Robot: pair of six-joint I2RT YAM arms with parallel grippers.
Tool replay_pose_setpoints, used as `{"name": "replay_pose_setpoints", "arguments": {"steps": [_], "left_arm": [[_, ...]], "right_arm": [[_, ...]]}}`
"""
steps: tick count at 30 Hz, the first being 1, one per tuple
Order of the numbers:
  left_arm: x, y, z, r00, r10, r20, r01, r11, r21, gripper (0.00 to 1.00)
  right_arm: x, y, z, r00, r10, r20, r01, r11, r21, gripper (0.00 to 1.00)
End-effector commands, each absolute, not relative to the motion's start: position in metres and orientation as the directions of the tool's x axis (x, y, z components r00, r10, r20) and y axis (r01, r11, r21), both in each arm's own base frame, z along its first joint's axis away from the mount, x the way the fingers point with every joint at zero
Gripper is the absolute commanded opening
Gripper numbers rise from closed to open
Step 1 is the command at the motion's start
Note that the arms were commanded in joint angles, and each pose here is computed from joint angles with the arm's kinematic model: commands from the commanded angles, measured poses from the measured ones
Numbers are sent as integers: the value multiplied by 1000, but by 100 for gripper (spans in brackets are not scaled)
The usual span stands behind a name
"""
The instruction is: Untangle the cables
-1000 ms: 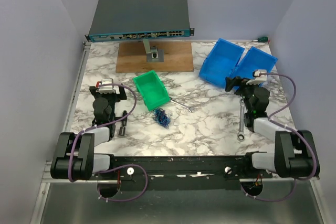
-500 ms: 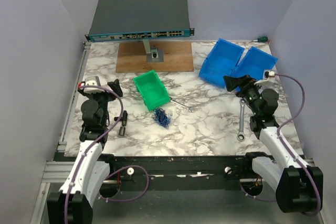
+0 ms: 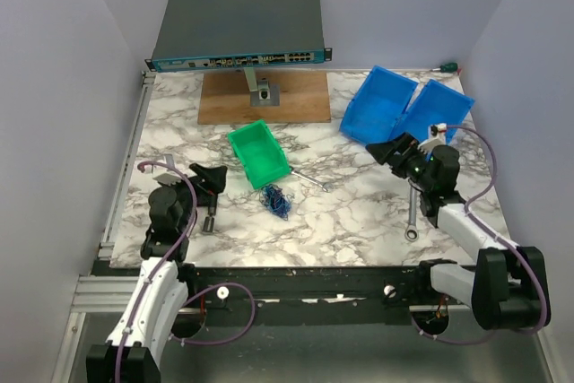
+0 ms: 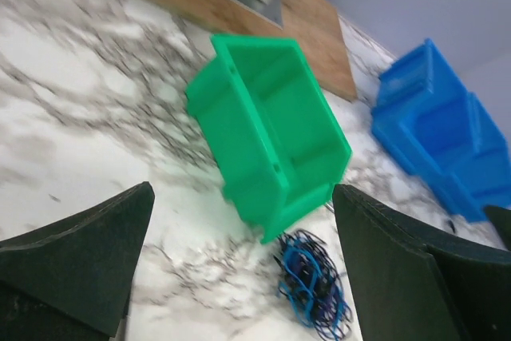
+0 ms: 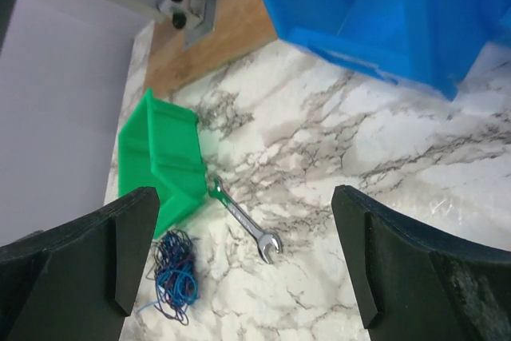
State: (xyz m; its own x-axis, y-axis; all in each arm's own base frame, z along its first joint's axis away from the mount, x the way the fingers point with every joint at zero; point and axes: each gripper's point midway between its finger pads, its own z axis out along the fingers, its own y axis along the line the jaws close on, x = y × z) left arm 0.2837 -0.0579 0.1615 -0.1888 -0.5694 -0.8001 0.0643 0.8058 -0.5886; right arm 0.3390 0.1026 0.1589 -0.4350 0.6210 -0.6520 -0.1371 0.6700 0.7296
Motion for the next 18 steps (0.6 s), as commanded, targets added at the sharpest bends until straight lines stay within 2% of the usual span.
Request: {"name": "replay_pose_setpoints", "arguments": {"steps": [1,4,7,10,12,18], "left_arm": [[269,-101,151,-344,-691,-636,181,616,-767,98],[269,-102,148,-354,-662,-661,192,640,-744,98],[267,-99,146,-339,-658,-673,193,651,-734,99],[264,-90,133,-339,-718,-608,82,621,-779,99],[258,-102,142,-332,-660,-674,221,640,-736,99],[248,-116,126,-473,-525,-708,224,705,-673,95]], "right_arm": [[334,143,154,-533,520,-668,-241,663,709,100],[332,188,145,-571,375,-730,-299,733,611,100],[321,232,140,-625,278,-730,-398,690,604,95],[310,268,129,-663,170,-729,-470,663,582,89],[301,290,117,-677,93,-730,-507,660,554,88],[273,336,83,-711,-51,-701,-577,612,541,84]]}}
